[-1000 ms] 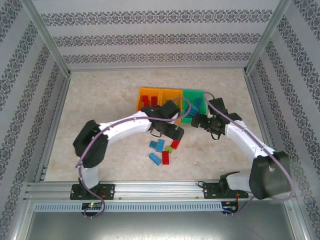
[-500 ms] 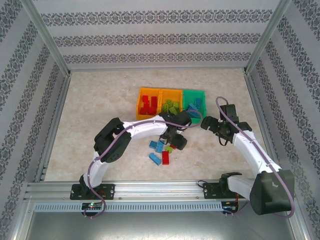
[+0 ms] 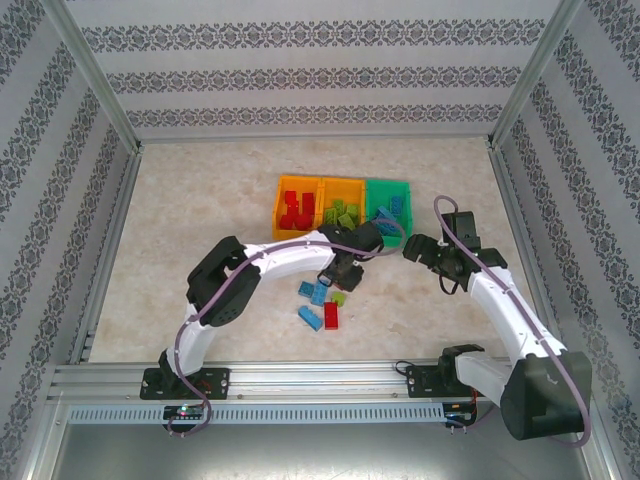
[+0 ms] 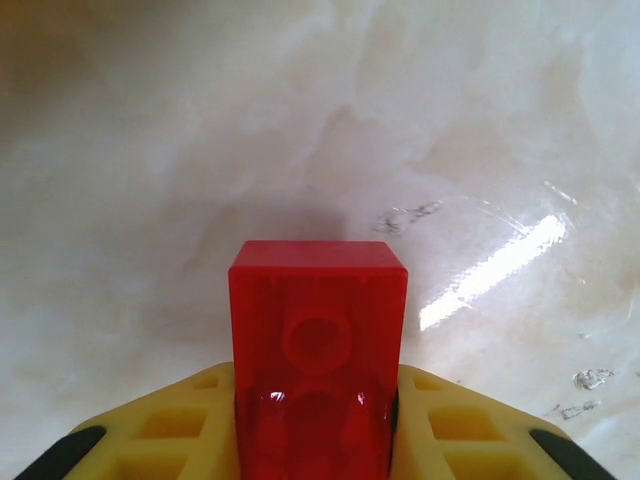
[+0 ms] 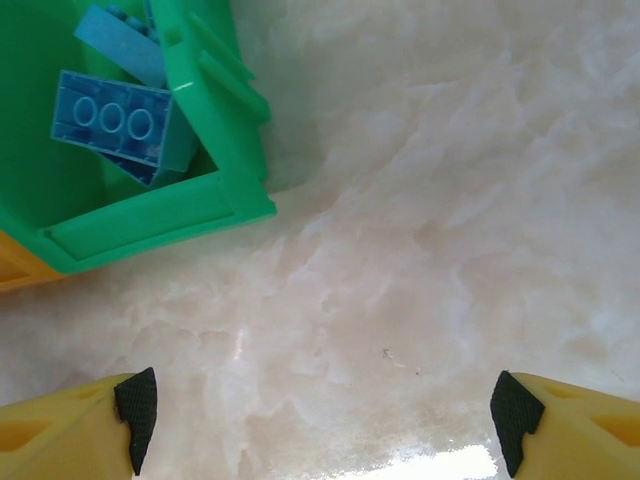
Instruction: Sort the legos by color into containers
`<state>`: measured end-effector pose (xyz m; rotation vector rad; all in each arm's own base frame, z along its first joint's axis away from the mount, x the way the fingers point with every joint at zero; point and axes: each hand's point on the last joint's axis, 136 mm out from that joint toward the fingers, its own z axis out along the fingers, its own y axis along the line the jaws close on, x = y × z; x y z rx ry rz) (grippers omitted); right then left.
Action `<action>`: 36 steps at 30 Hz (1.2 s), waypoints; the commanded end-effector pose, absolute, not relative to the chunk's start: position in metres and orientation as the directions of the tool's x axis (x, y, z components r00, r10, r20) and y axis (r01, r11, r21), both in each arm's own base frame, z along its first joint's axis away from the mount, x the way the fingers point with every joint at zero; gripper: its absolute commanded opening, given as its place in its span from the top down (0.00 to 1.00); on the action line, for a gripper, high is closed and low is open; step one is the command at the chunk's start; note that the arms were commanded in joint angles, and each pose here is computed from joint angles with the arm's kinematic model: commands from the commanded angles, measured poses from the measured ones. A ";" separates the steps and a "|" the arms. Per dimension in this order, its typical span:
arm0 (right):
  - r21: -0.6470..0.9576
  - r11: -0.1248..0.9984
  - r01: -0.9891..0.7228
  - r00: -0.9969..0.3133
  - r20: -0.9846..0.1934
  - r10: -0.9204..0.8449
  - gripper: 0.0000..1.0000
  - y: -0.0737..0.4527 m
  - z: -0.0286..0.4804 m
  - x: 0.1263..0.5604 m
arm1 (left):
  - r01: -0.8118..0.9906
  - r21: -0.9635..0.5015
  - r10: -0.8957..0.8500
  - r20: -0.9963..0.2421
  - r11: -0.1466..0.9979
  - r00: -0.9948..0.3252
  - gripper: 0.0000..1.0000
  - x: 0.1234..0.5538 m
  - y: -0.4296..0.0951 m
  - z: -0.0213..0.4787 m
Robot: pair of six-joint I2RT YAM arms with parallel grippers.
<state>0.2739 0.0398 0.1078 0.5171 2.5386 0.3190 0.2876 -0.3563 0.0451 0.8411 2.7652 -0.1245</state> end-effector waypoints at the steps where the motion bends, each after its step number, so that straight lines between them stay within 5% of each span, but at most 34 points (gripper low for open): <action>1: 0.327 0.912 0.248 -0.804 -0.455 0.382 0.12 0.053 0.104 0.264 | 0.449 0.030 0.424 -0.391 0.893 -0.817 0.74 0.321 -0.321 0.107; 10: 0.337 0.928 0.159 -0.790 -0.520 0.324 0.13 0.113 0.093 0.229 | 0.188 0.000 0.164 -0.487 0.982 -0.858 0.72 0.411 -0.218 0.150; 20: 0.324 0.944 -0.065 -0.861 -0.496 0.111 0.21 0.181 0.070 0.174 | 0.143 -0.087 0.094 -0.418 0.986 -0.904 0.70 0.466 -0.216 0.112; 31: 0.323 0.882 -0.344 -0.892 -0.406 -0.199 0.23 0.277 0.059 0.139 | 0.060 -0.168 -0.017 -0.422 0.984 -0.906 0.16 0.457 -0.215 0.121; 36: 0.248 0.908 -0.338 -0.901 -0.364 -0.237 0.26 0.283 0.043 0.136 | 0.060 -0.174 -0.021 -0.430 0.983 -0.903 0.00 0.436 -0.205 0.127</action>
